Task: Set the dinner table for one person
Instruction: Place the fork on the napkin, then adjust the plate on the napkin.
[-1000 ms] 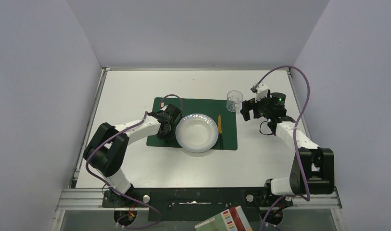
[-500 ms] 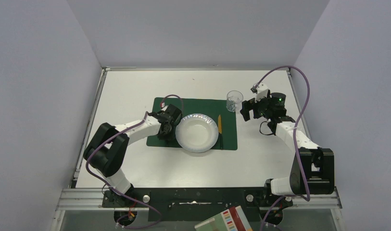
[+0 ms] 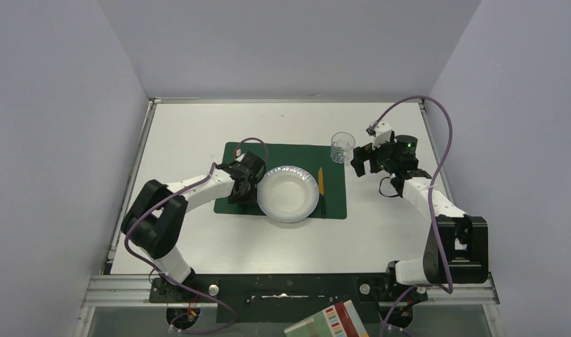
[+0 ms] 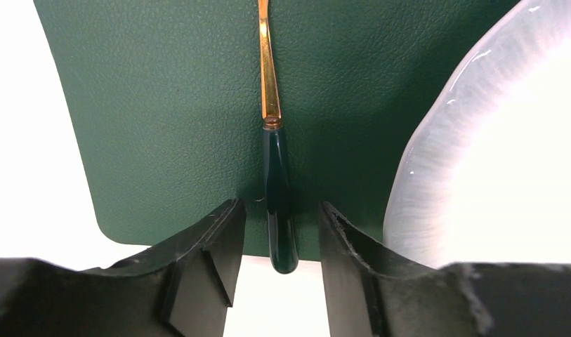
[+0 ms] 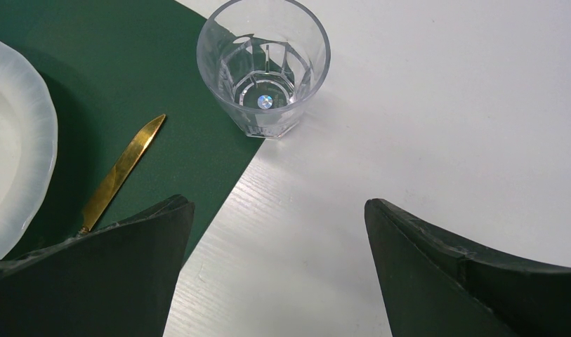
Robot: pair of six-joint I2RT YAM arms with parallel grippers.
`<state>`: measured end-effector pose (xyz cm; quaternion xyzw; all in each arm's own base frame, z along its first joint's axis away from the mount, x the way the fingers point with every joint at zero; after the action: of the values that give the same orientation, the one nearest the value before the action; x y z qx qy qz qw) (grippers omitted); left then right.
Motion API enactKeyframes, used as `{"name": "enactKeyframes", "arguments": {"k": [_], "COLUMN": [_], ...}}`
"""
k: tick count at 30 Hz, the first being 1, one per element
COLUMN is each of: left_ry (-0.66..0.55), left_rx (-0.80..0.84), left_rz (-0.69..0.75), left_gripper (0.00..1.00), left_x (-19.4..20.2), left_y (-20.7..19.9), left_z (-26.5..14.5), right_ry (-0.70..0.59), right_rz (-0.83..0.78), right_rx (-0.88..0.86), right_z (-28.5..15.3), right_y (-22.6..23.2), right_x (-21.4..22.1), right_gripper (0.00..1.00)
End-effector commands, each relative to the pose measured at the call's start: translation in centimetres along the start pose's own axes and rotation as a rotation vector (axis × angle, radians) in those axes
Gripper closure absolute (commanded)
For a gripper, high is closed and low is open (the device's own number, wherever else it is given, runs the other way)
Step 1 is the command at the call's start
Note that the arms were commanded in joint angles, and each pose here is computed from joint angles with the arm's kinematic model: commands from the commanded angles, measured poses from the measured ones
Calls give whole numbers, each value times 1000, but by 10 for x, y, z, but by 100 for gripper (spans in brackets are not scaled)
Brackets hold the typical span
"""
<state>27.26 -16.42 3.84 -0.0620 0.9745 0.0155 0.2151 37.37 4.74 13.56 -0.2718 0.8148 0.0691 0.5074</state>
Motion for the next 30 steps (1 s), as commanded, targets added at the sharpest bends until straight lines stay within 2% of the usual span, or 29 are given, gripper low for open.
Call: {"name": "enactKeyframes", "arguments": {"k": [1,5,7,9,12,14,15,16,17,18,21,25,30], "left_ry": [-69,-80,-103,-140,-195,-197,-178,-173,-114,-103,-11,140,91], "left_rx": [53,57,60,47,101,280,460,650,893,986,1039,1058,1036], "left_rz": [-17,-21,-26,-25,-106,-153,-155,-155,-129,-134,-65,-12,65], "left_gripper": [57,57,62,73,73,69,69,69,69,68,67,62,56], "left_x": [-17,-20,-28,-46,-97,-122,-127,-128,-116,-112,-90,-64,-50], "left_y": [-9,-9,-11,-12,-12,-14,-18,-21,-31,-34,-44,-53,-60], "left_z": [-16,-18,-23,-32,-53,-63,-70,-75,-90,-92,-74,-54,-53], "right_ry": [-57,-57,-55,-52,-45,-84,-101,-102,-94,-74,-12,34,128], "right_rz": [-19,-20,-18,-3,91,165,224,286,337,378,406,293,219], "right_rx": [20,24,36,74,86,-30,-157,-306,-473,-602,-793,-848,-861], "right_z": [1,1,0,-2,-8,-16,-19,-22,-25,-28,-26,-20,-18], "right_y": [-7,-8,-10,-17,-29,-25,-12,6,29,50,105,167,194], "right_x": [-13,-13,-14,-21,-53,-94,-106,-111,-114,-115,-103,-78,-48], "right_gripper": [2,2,2,1,0,0,0,0,0,1,7,8,8]}}
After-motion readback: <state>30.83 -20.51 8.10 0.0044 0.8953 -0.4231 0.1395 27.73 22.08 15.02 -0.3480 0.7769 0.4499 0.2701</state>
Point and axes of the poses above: each gripper's point midway between its finger pads, its own z axis out along the fingers, its own y axis along the line the jaws close on, x = y × z, the point moved 2 cm from there along -z, back along the fingers, and after that the axes turned 7 degrees about -z, right-handed, at the moved point
